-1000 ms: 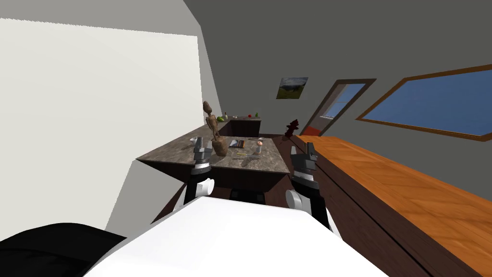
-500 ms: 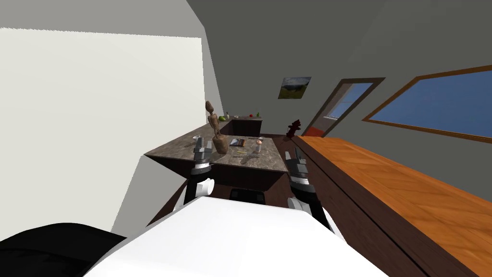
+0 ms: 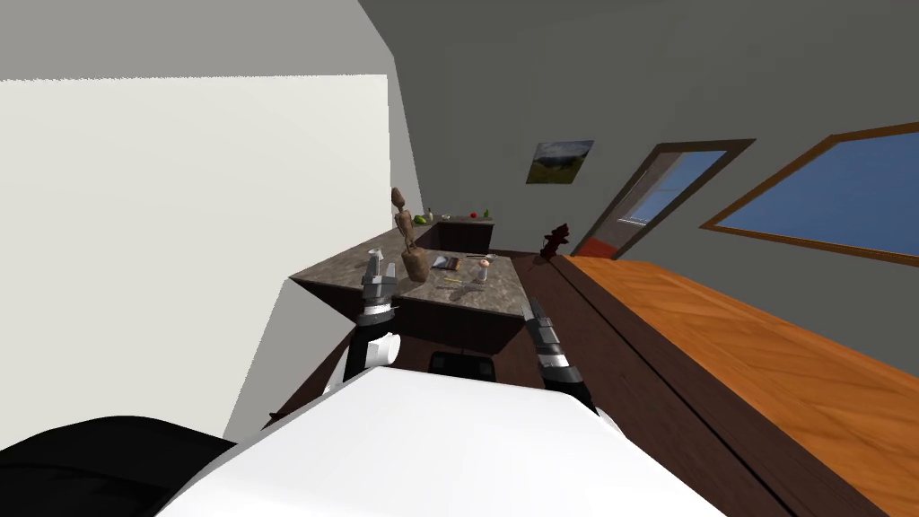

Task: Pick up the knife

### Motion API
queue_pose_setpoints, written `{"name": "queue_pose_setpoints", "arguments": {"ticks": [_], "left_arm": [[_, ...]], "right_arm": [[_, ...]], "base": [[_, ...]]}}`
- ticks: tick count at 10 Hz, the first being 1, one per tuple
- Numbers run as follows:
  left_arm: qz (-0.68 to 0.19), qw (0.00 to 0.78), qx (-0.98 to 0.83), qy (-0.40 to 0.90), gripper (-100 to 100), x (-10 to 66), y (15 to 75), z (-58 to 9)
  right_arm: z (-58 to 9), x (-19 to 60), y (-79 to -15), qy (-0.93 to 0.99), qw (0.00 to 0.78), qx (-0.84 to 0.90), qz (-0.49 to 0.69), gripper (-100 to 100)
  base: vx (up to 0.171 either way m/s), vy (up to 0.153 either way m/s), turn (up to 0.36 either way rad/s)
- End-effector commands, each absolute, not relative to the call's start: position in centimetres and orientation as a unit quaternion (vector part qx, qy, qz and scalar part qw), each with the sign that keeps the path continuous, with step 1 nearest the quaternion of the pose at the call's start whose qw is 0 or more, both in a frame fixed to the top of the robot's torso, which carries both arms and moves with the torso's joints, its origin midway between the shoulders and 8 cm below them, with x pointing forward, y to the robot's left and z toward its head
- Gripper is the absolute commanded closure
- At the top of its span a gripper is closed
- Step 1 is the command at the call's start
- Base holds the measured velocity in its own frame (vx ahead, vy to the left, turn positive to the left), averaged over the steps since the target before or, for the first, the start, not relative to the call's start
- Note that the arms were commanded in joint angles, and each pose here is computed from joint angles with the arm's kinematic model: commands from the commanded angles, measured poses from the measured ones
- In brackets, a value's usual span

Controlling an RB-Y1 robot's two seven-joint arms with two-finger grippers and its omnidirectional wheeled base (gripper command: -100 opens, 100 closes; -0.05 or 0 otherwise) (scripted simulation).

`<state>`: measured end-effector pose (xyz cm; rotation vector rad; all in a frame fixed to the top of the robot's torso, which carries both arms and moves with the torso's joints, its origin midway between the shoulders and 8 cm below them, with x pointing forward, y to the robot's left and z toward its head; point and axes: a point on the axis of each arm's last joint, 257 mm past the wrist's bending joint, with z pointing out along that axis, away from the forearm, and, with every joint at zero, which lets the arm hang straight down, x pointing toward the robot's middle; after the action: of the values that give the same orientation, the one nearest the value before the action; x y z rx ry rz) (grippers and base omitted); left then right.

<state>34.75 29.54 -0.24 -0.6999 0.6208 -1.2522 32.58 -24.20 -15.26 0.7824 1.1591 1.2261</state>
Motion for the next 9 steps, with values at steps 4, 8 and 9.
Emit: {"name": "queue_pose_setpoints", "arguments": {"ticks": [4,8,9], "left_arm": [[-0.564,0.710,-0.315,0.280,0,34.7,29.5,-0.2],[-0.564,0.710,-0.315,0.280,0,34.7,29.5,-0.2],[-0.564,0.710,-0.315,0.280,0,34.7,29.5,-0.2]], "right_arm": [[-23.5,28.8,-23.0,0.599,0.545,0.332,0.485,-100],[-29.0,24.1,-22.6,0.667,0.497,0.320,0.453,-100],[-29.7,23.8,-22.8,0.673,0.493,0.322,0.448,-100]], "base": [[-0.061,-0.028,0.151],[-0.072,-0.028,0.147],[-0.065,0.008,0.216]]}}
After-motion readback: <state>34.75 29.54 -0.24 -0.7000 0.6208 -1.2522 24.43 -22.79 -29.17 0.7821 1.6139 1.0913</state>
